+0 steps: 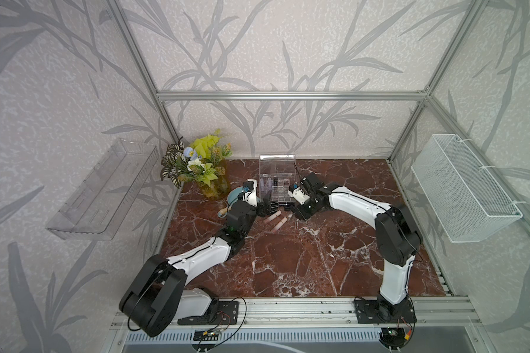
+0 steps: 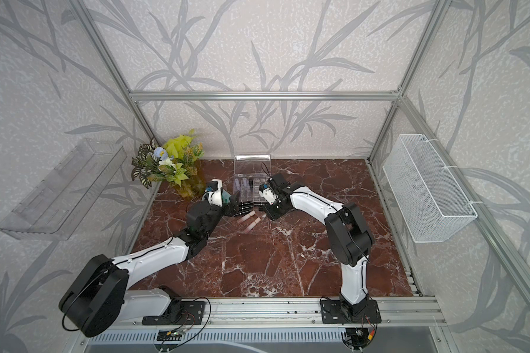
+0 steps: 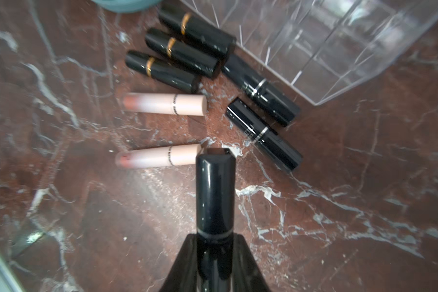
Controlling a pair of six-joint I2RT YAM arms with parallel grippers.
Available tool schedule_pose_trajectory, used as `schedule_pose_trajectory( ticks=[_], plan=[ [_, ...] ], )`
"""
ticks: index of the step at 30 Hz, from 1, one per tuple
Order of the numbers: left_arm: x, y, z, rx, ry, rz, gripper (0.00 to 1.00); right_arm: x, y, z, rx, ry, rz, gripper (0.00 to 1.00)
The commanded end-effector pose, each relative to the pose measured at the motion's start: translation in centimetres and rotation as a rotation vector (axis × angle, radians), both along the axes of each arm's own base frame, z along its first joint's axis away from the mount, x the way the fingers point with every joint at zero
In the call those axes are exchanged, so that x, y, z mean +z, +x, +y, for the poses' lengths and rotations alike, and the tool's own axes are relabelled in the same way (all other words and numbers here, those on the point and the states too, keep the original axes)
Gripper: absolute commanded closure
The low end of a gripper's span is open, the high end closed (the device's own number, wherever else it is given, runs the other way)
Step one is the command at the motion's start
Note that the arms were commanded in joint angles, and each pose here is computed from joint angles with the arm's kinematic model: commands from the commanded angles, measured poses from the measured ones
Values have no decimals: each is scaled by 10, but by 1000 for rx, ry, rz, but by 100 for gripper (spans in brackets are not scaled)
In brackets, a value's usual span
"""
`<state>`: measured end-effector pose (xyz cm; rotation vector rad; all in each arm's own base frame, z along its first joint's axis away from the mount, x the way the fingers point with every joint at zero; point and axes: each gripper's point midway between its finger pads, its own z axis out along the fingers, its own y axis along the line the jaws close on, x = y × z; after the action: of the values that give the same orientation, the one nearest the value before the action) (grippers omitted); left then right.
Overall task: Arrange the lipsticks in the organizer
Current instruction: Pick up the lipstick at the center of the board.
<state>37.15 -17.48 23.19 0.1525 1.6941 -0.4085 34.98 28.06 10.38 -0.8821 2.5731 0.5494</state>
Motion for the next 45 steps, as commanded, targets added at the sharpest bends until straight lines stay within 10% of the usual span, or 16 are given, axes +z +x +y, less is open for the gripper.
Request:
schedule_pose_trajectory(
  ticks=[1, 17, 45],
  plan=[
    [23, -12, -16, -166, -99, 70, 15, 44, -14, 5, 5, 164, -13, 90],
    [85, -80, -65, -868, -515, 201, 14, 154, -105, 4, 178, 597, 7, 86],
    [74, -117, -112, -1060, -426, 273, 76, 177, -124, 14, 275, 741, 58, 85]
  ],
)
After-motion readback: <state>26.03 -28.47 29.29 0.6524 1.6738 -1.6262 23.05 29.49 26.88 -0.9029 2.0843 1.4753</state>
